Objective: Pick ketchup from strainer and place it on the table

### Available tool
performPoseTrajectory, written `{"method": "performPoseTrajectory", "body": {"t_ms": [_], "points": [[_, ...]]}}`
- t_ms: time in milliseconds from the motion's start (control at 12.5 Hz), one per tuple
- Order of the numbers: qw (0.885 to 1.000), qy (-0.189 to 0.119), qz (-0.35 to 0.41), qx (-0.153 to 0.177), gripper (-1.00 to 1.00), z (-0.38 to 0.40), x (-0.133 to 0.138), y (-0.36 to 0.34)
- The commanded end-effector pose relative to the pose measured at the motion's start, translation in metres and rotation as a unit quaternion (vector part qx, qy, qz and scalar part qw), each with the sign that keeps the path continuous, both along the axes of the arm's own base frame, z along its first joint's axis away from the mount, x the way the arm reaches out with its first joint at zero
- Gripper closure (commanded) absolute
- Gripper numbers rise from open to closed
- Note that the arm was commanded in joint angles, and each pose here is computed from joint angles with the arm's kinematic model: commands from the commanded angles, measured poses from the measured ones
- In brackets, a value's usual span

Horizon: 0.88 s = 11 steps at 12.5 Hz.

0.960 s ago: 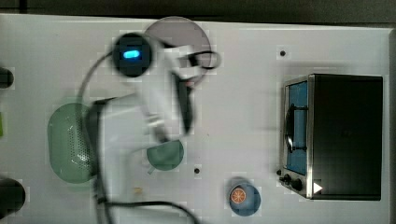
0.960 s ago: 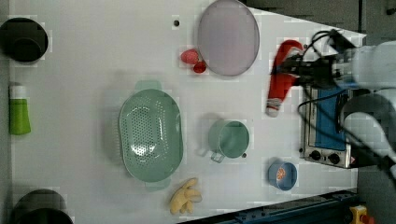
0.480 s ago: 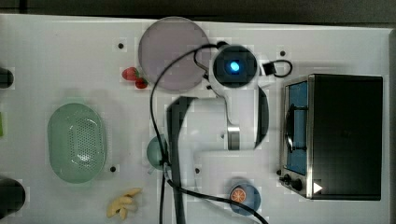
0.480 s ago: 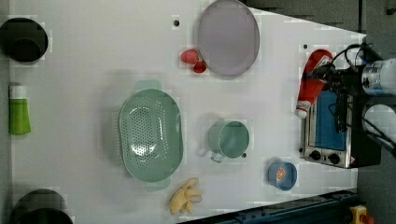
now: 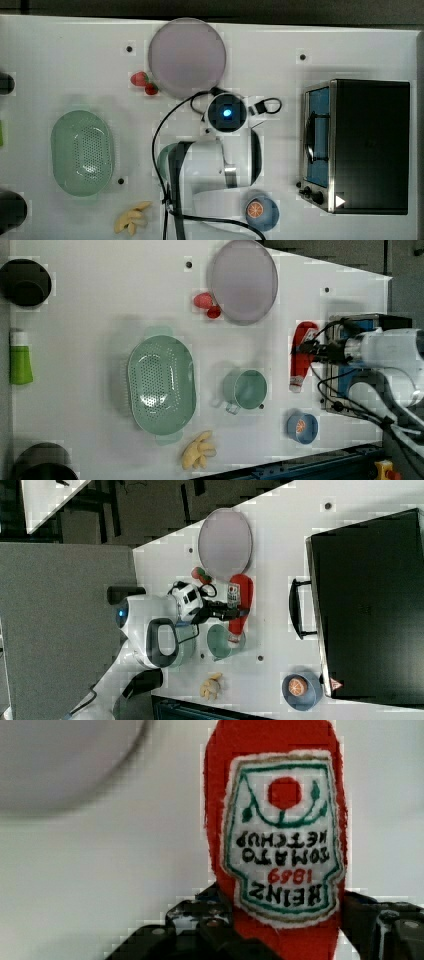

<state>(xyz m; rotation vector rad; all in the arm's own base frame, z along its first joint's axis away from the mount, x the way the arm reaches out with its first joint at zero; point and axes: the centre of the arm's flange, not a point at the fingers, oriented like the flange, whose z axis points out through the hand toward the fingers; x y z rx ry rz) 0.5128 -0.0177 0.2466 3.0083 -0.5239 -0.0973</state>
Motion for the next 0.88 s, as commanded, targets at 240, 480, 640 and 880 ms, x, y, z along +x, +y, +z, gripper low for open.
{"method": "performPoseTrajectory", "body": {"t_ms": [240,480,640,880], "points": [[1.000,0.010,0.012,0.024,-0.46,-0.032,-0.003,-0.001],[1.000,-0.004,0.012,0.028,-1.00,-0.034,0.001,-0.001],[0.999,-0.026,0.009,0.019,-1.00,-0.008,0.012,-0.003],[0.997,-0.067,-0.025,0.002,-1.00,0.060,0.037,-0.007]]}}
